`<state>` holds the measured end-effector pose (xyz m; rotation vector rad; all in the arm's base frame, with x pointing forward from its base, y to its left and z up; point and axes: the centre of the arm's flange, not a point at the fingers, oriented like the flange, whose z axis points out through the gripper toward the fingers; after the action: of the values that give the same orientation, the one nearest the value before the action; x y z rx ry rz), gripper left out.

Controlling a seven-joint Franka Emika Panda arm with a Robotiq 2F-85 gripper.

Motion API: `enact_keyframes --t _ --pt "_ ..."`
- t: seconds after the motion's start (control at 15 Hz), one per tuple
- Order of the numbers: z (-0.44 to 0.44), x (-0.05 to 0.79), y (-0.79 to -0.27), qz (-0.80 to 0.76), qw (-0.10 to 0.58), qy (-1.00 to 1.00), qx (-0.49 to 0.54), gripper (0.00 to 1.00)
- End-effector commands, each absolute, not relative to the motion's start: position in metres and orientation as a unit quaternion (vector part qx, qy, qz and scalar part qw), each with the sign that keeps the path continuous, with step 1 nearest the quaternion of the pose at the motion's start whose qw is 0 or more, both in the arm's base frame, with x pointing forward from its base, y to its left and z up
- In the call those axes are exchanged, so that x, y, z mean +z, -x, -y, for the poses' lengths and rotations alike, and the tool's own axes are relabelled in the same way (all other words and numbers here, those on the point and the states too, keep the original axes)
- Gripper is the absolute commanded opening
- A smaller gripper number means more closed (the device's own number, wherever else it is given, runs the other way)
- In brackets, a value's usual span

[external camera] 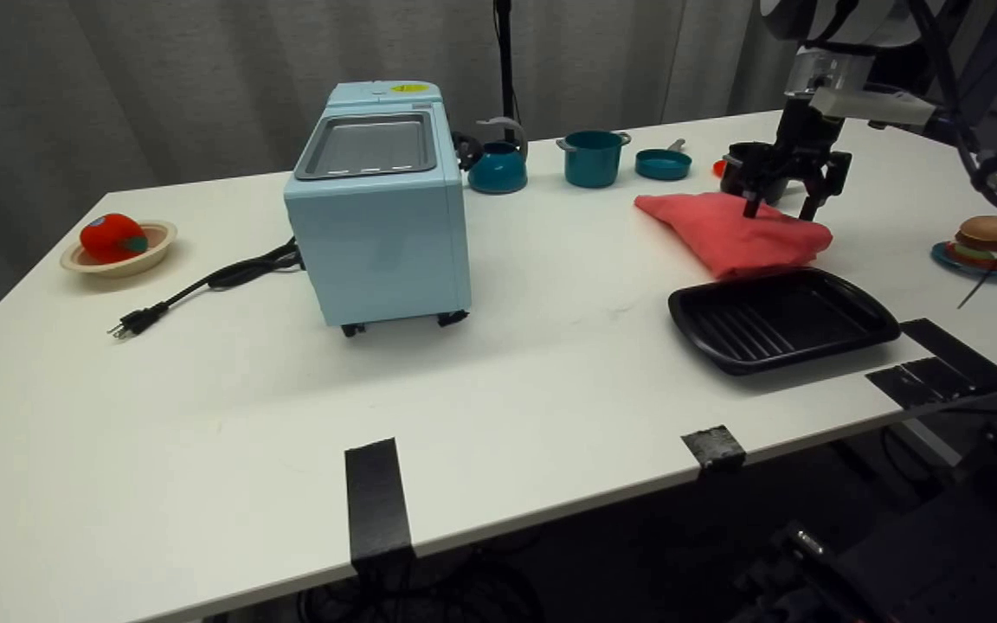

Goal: Spread the clothe

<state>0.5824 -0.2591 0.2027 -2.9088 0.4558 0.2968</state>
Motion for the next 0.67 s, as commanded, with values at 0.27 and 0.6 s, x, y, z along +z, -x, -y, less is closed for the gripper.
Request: enact_keyframes --t 0.27,0.6 --pt "0.2674 0.192 -0.5776 -0.162 0.126 0.971 0.125 0.75" --pt "0.2647 0.194 -0.5763 -0.162 0.126 0.97 0.129 0.42"
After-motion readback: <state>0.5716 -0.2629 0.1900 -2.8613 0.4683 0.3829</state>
